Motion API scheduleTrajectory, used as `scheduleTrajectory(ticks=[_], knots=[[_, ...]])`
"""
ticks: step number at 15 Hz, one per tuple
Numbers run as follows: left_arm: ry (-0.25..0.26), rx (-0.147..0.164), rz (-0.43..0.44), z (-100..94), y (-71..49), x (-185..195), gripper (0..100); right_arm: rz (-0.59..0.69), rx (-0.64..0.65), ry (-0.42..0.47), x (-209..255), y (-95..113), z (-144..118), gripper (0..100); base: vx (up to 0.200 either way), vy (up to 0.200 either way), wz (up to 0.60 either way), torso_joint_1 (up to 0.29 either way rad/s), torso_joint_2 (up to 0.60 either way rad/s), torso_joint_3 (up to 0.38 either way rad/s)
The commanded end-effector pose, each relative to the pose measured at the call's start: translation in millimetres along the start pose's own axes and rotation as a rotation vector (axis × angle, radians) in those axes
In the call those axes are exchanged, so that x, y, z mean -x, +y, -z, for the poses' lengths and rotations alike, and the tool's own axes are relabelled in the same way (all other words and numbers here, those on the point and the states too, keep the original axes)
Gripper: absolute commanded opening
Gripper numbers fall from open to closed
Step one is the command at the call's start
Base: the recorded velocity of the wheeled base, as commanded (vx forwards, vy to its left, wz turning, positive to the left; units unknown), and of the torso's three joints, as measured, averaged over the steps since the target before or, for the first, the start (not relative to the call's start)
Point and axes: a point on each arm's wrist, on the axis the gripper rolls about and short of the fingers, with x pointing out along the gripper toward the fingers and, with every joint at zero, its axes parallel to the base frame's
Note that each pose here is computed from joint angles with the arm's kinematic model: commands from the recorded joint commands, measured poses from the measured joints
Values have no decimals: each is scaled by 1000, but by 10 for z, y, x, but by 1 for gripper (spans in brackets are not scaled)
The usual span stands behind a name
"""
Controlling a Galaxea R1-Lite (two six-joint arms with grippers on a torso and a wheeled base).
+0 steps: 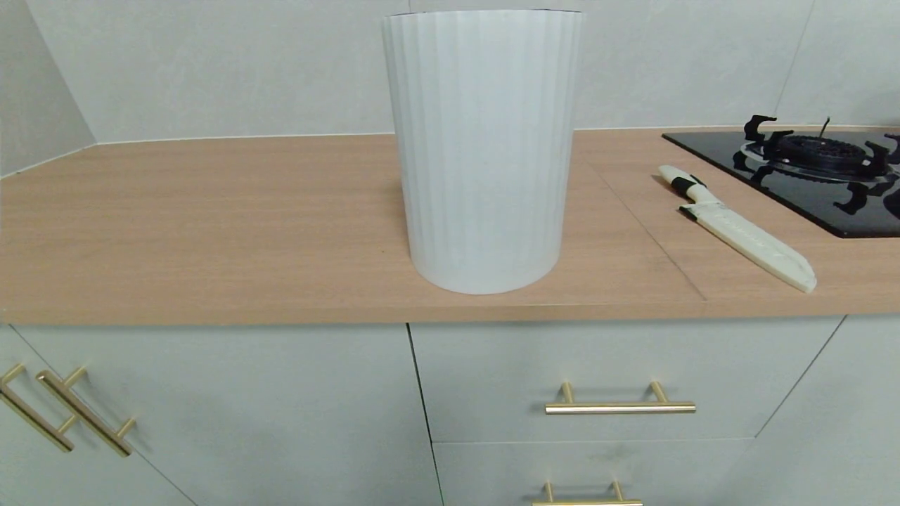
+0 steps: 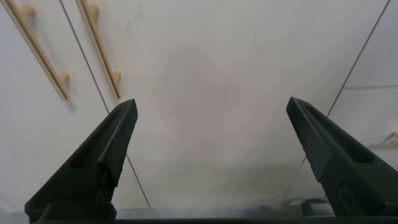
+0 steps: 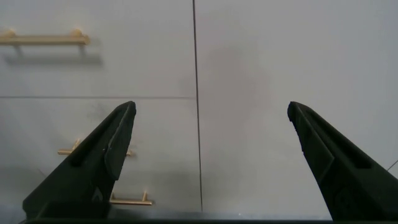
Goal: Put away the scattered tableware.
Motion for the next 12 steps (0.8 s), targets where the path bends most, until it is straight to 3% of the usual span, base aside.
scheduleTrajectory(ticks=[1, 12], knots=[[-1, 0, 0, -2, 0, 0, 100, -1, 0, 0, 0, 0, -5, 100, 0, 0, 0, 134, -417, -310], [-1, 0, 0, -2, 0, 0, 100, -1, 0, 1, -1, 0, 0, 100, 0, 0, 0, 166, -486, -290]])
